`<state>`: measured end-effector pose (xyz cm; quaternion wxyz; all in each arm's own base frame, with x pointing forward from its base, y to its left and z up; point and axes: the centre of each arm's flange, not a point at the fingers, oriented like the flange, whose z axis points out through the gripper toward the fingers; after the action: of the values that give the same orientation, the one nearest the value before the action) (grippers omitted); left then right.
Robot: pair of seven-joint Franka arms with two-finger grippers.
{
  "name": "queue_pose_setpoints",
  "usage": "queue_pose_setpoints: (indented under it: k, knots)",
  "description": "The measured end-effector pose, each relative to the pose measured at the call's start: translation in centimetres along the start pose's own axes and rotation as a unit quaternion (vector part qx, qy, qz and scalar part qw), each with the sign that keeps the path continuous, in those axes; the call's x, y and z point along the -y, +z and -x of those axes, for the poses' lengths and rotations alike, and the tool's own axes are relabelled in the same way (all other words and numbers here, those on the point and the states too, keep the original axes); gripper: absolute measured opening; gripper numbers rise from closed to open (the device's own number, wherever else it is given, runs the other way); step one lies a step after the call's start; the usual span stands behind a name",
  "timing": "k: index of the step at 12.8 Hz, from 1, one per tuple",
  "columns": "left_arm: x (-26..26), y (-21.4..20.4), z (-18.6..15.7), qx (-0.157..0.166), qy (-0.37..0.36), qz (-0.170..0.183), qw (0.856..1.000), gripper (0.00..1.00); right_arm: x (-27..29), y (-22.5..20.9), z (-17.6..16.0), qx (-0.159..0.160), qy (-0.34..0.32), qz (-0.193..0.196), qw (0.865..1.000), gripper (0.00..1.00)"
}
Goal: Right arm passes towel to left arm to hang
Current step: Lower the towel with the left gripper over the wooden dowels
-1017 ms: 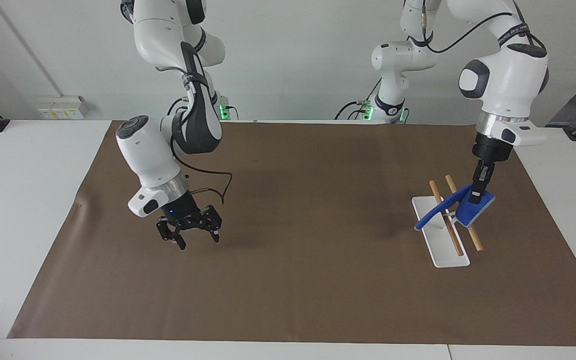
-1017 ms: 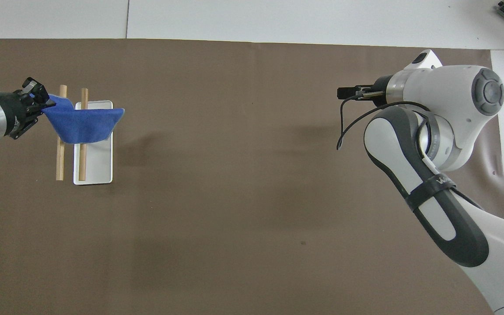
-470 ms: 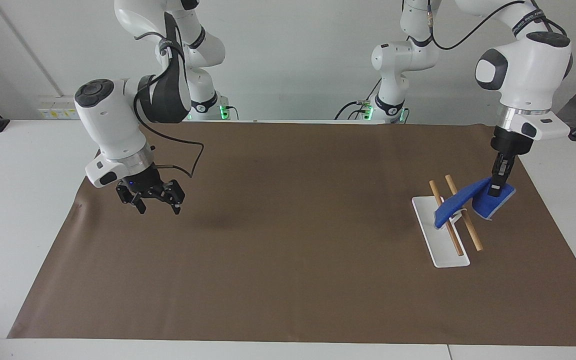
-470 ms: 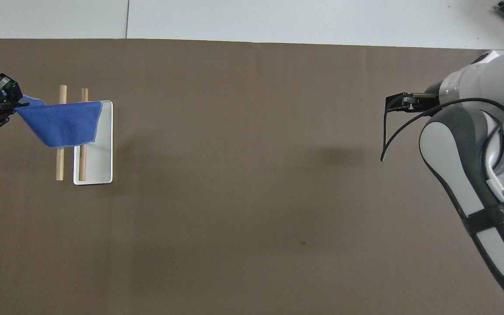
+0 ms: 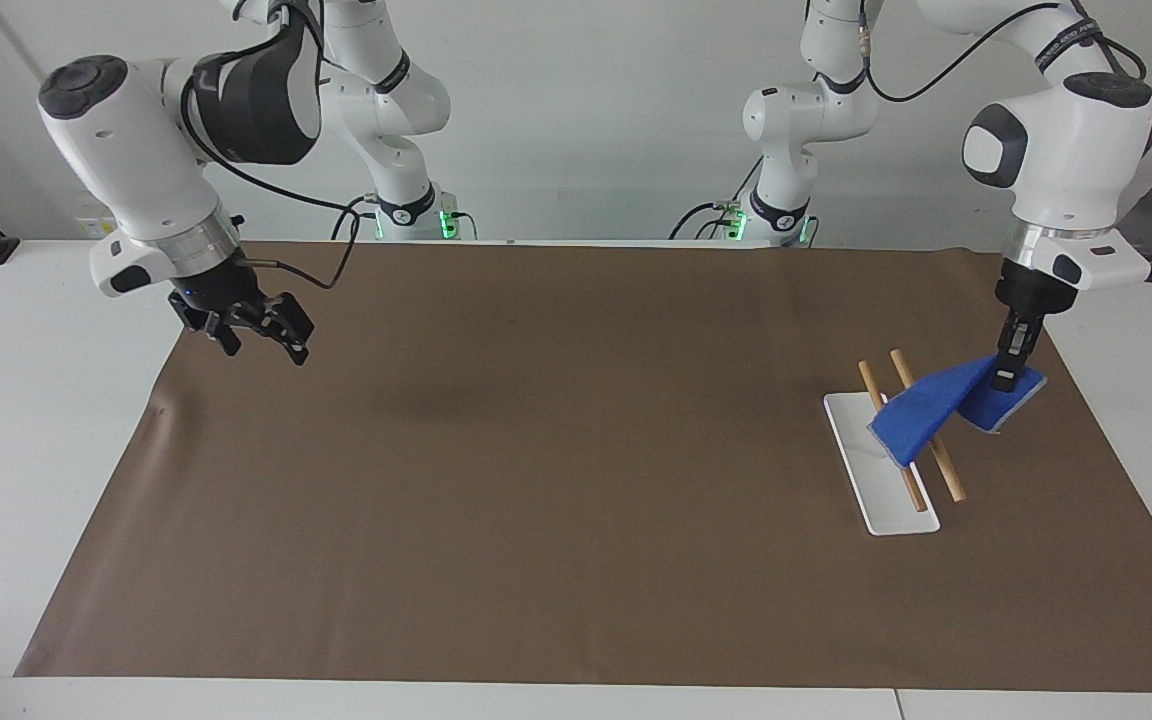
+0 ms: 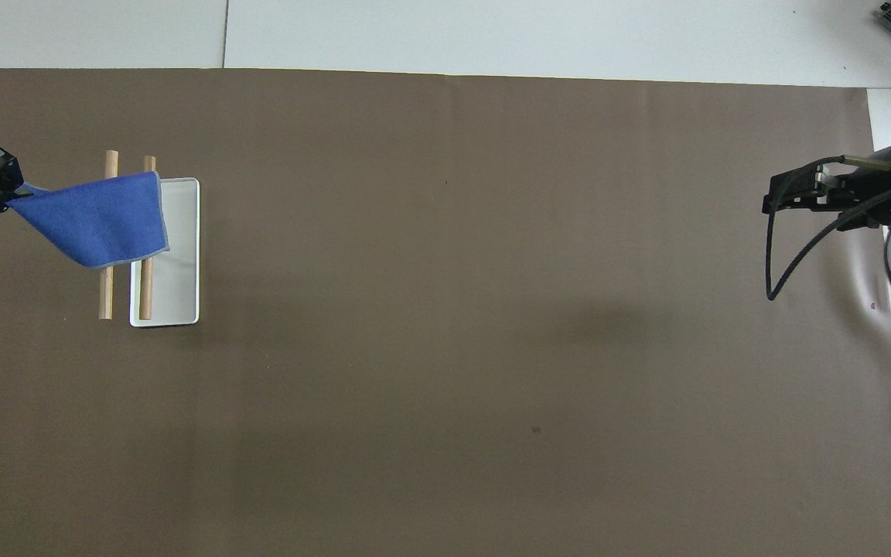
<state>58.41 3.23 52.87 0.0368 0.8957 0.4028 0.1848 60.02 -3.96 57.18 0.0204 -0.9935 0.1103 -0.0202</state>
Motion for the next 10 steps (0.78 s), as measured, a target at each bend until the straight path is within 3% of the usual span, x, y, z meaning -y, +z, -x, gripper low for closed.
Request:
queue_pose_setpoints:
  k: [3,10]
  knots:
    - [0.1,1.6,-0.5,-0.002,0.004,0.001,1.0,0.02,-1.2,-3.8,1.3,0.007,0.005,0.006,1.0,1.0]
    - [-1.0,4.6,-0.8,-0.023,0.008,0.027,0.999,0.02,-1.8,-3.6,4.2,0.019,0.005,0.003,1.0,1.0]
